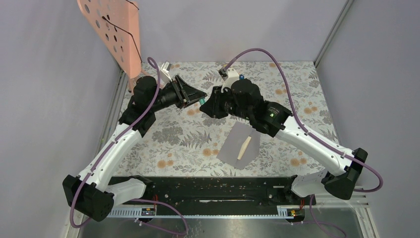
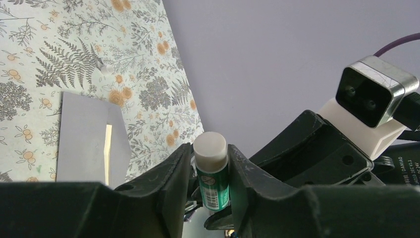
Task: Place the letter into the envelope and seal it
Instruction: Unscrew the solid glue.
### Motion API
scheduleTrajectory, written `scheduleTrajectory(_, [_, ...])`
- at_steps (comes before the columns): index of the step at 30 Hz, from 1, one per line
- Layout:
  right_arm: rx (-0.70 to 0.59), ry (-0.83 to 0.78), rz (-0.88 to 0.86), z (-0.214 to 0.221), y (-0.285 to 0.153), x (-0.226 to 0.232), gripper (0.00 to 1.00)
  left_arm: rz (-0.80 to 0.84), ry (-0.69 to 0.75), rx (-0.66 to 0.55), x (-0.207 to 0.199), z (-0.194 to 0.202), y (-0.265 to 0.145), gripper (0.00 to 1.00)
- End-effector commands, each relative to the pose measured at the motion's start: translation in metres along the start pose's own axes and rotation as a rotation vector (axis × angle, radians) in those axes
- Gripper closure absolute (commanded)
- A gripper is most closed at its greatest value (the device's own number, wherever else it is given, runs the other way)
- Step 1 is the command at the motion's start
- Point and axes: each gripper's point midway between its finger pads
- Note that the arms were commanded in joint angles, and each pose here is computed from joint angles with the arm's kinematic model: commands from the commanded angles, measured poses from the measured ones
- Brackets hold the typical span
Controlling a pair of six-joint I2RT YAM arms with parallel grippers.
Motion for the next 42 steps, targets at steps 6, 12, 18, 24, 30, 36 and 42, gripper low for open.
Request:
scheduleTrajectory(6, [-0.01,-0.01,-0.036,-0.01,-0.004,0.012,1.0,0.047,0.042,-0.028,-0.017,-0.012,-0.002,1.0])
scheduleTrajectory(12, [-0.027,0.011,-0.017,-0.015,-0.008,0.003,0.94,0.038,0.045,-0.047,-0.017,-0.013,-0.006,1.0])
scheduleTrajectory(18, [-0.064,0.005,-0.02,-0.021,-0.025,0.001,0.5,0.001,0.042,-0.083,-0.013,-0.017,-0.01,1.0])
scheduleTrajectory(24, [-0.09,-0.014,-0.002,-0.02,-0.03,-0.001,0.33,-0.014,0.029,-0.096,-0.009,-0.019,-0.009,1.0])
scheduleTrajectory(30, [-0.078,-0.085,0.049,-0.018,-0.023,0.002,0.31,-0.017,0.021,-0.095,-0.009,-0.019,-0.008,1.0])
scheduleTrajectory(36, [-0.078,-0.196,0.136,-0.02,-0.016,0.003,0.34,-0.019,0.024,-0.099,-0.009,-0.021,-0.008,1.0])
scheduleTrajectory(42, [-0.032,-0.215,0.135,-0.011,-0.005,0.008,0.38,-0.014,0.022,-0.097,-0.01,-0.022,-0.007,1.0])
Point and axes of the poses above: each gripper's point midway between its finger pads, its own y axis out along the fingers, its own x axis along the line the jaws close on, z = x × y, and after that the axes turned 12 degrees about y, right-handed
